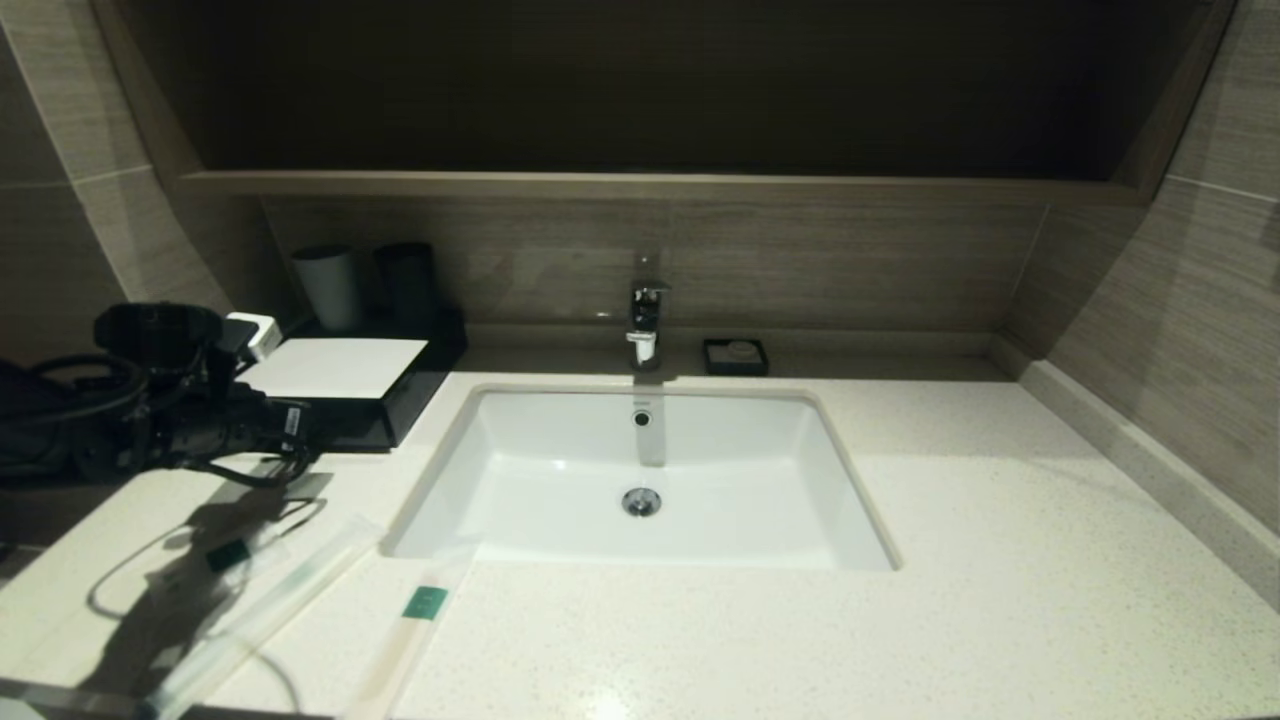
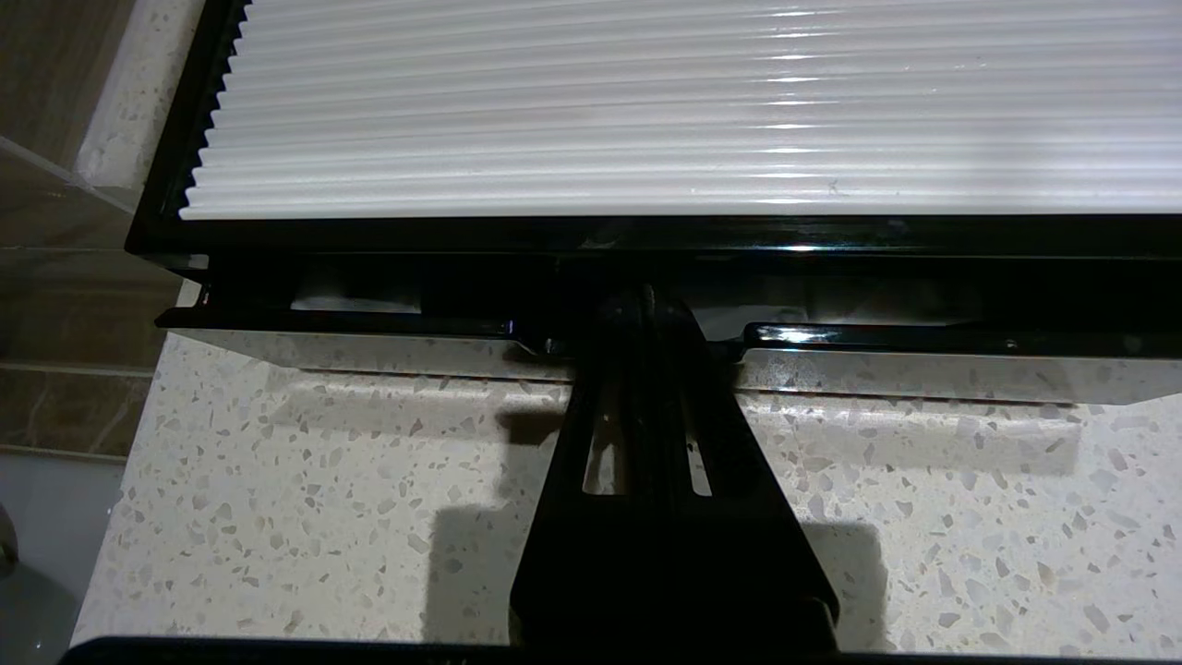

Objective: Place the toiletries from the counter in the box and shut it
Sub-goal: Open the drawer

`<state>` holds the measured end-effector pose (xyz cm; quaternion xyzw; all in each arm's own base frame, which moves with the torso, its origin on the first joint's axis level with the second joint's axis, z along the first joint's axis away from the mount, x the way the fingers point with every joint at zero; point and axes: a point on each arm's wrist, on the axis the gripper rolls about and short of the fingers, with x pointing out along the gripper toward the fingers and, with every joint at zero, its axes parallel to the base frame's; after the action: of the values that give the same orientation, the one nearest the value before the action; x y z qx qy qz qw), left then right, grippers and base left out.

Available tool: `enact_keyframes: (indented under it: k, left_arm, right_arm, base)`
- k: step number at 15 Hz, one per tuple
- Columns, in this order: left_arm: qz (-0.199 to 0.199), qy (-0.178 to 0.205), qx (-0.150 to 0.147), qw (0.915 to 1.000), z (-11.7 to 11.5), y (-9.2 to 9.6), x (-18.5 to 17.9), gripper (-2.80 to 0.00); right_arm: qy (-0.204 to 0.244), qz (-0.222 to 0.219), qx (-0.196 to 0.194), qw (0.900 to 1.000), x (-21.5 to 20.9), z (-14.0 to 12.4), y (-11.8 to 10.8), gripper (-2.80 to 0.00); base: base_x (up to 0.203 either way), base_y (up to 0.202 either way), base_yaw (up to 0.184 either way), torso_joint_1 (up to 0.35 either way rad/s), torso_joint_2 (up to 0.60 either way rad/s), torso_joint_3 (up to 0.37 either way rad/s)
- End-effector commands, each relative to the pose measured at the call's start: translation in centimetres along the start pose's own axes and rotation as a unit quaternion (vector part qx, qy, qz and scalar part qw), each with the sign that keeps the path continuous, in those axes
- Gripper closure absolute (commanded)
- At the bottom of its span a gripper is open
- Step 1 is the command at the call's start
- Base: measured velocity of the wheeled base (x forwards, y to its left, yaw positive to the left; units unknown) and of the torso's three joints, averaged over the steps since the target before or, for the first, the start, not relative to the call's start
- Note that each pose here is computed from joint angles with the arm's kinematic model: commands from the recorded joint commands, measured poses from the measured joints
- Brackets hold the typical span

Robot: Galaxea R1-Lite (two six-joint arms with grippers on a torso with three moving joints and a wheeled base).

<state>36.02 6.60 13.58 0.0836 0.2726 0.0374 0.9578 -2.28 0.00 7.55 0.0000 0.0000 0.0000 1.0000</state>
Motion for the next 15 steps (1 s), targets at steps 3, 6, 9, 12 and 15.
enact_keyframes:
  k: [3, 6, 9, 12, 15]
  left_arm:
    - [-0.002, 0.012, 0.002, 0.9999, -0.1, 0.0, -0.2, 0.00]
    - [-0.002, 0.013, 0.002, 0.9999, -0.1, 0.0, -0.4, 0.00]
    - [-0.005, 0.027, 0.002, 0.9996, -0.3, 0.0, -0.7, 0.00]
    - [-0.008, 0.044, 0.007, 0.9990, -0.6, 0.0, -0.9, 0.00]
    - [-0.009, 0.055, 0.009, 0.9984, -0.8, 0.1, -1.4, 0.00]
  right_arm:
    - [0.000, 0.000, 0.000, 1.000, 0.0, 0.0, 0.0, 0.00]
    - [0.000, 0.000, 0.000, 1.000, 0.0, 0.0, 0.0, 0.00]
    - [0.000, 0.000, 0.000, 1.000, 0.0, 0.0, 0.0, 0.00]
    - [0.000, 0.000, 0.000, 1.000, 0.0, 0.0, 0.0, 0.00]
    - [0.000, 0.000, 0.000, 1.000, 0.0, 0.0, 0.0, 0.00]
  base:
    - [0.000, 0.000, 0.000, 0.000, 0.00, 0.000]
    - [0.000, 0.000, 0.000, 0.000, 0.00, 0.000]
    - [0.000, 0.000, 0.000, 0.000, 0.00, 0.000]
    - [0.000, 0.000, 0.000, 0.000, 0.00, 0.000]
    - [0.000, 0.000, 0.000, 0.000, 0.00, 0.000]
